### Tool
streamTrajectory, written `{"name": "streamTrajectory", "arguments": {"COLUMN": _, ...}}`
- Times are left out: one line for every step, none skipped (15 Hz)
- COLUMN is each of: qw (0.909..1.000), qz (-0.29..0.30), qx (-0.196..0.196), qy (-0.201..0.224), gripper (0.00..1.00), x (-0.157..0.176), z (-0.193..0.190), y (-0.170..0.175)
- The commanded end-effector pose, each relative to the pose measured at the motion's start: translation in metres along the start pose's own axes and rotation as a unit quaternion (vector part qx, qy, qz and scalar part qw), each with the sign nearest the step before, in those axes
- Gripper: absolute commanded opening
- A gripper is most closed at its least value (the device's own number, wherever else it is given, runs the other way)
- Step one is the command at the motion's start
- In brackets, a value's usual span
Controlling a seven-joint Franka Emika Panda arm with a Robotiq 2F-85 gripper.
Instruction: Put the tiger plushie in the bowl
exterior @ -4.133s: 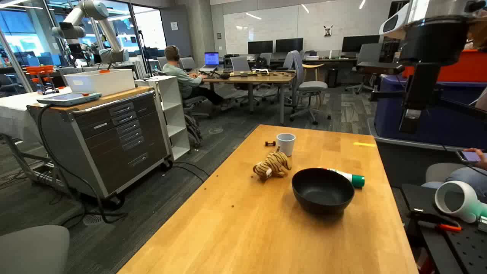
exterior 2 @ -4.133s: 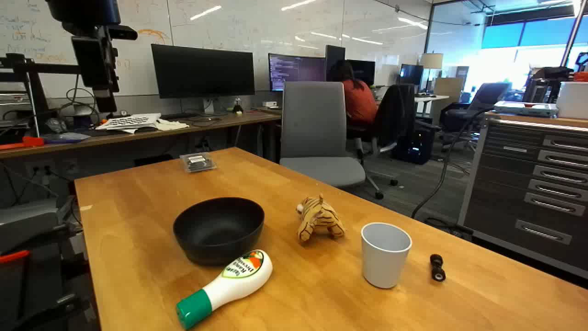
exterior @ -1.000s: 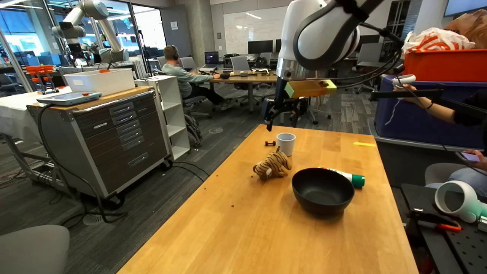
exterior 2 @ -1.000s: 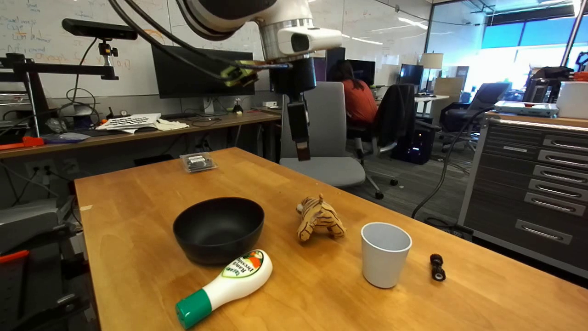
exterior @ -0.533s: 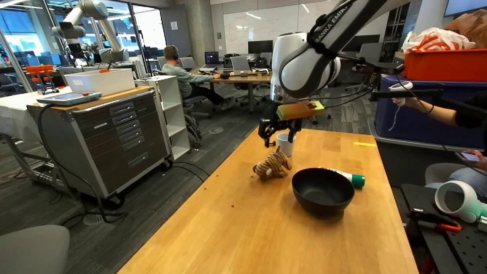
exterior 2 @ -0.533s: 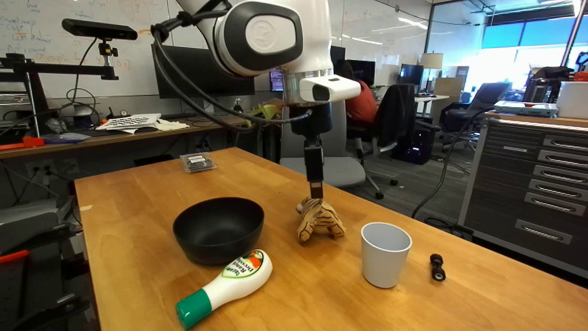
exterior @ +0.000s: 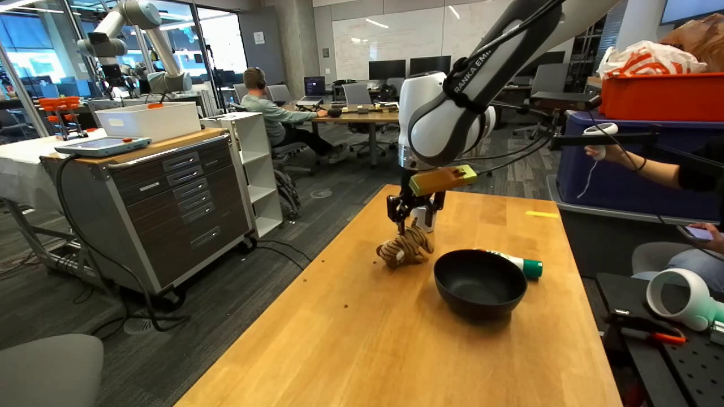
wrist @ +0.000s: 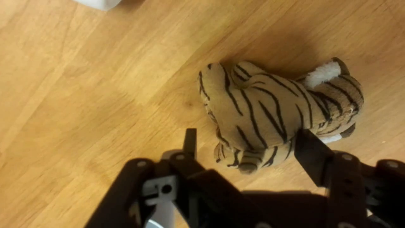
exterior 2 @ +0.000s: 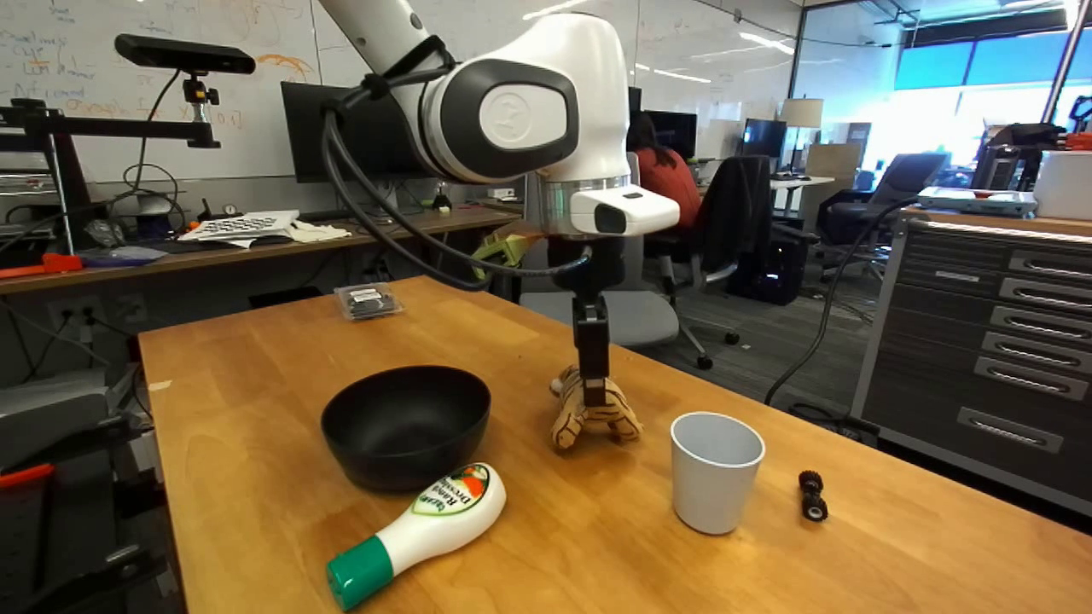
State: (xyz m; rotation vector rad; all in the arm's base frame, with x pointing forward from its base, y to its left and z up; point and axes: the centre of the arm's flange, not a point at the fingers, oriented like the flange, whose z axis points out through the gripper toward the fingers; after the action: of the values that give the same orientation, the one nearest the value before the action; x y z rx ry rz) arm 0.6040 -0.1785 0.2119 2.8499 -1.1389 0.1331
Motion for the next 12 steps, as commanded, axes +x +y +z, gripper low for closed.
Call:
{"name": "streamTrajectory", "arguments": {"qw": 0.9999, "qz": -0.016, "qx": 0.004, "qy": -0.002, "gripper": 0.49, "x": 0.007, "z": 0.0, "y": -0.008}}
{"name": "streamTrajectory", "arguments": {"qw": 0.9998, "qz": -0.018, "qx": 0.005, "qy": -0.001, "gripper": 0.42, "x": 0.007, "z": -0.001, "y": -0.008}}
{"name": "streamTrajectory", "arguments": {"qw": 0.9998, "qz": -0.019, "qx": 0.006, "qy": 0.001, "gripper": 0.33, "x": 0.006, "z": -0.002, "y": -0.009}}
{"name": "streamTrajectory", "arguments": {"qw": 0.9998, "qz": -0.019, "qx": 0.007, "qy": 0.002, "gripper": 0.27, "x": 0.006, "z": -0.003, "y": -0.009}}
{"name": "streamTrajectory", "arguments": {"qw": 0.9998, "qz": -0.018, "qx": 0.009, "qy": 0.004, "gripper": 0.18, "x": 0.006, "z": -0.004, "y": -0.009}}
{"name": "streamTrajectory", "arguments": {"qw": 0.9998, "qz": -0.017, "qx": 0.011, "qy": 0.004, "gripper": 0.12, "x": 0.007, "z": -0.005, "y": -0.009}}
{"name": "streamTrajectory", "arguments": {"qw": 0.9998, "qz": -0.017, "qx": 0.012, "qy": 0.005, "gripper": 0.09, "x": 0.007, "z": -0.006, "y": -0.009}}
{"name": "streamTrajectory", "arguments": {"qw": 0.9998, "qz": -0.015, "qx": 0.013, "qy": 0.006, "gripper": 0.09, "x": 0.007, "z": -0.007, "y": -0.009}}
{"name": "streamTrajectory", "arguments": {"qw": 0.9997, "qz": -0.015, "qx": 0.015, "qy": 0.007, "gripper": 0.07, "x": 0.007, "z": -0.009, "y": -0.009}}
{"name": "streamTrajectory", "arguments": {"qw": 0.9997, "qz": -0.014, "qx": 0.018, "qy": 0.008, "gripper": 0.06, "x": 0.007, "z": -0.012, "y": -0.009}}
{"name": "streamTrajectory", "arguments": {"qw": 0.9997, "qz": -0.014, "qx": 0.02, "qy": 0.007, "gripper": 0.1, "x": 0.005, "z": -0.015, "y": -0.009}}
{"name": "streamTrajectory", "arguments": {"qw": 0.9996, "qz": -0.014, "qx": 0.021, "qy": 0.007, "gripper": 0.09, "x": 0.003, "z": -0.021, "y": -0.009}}
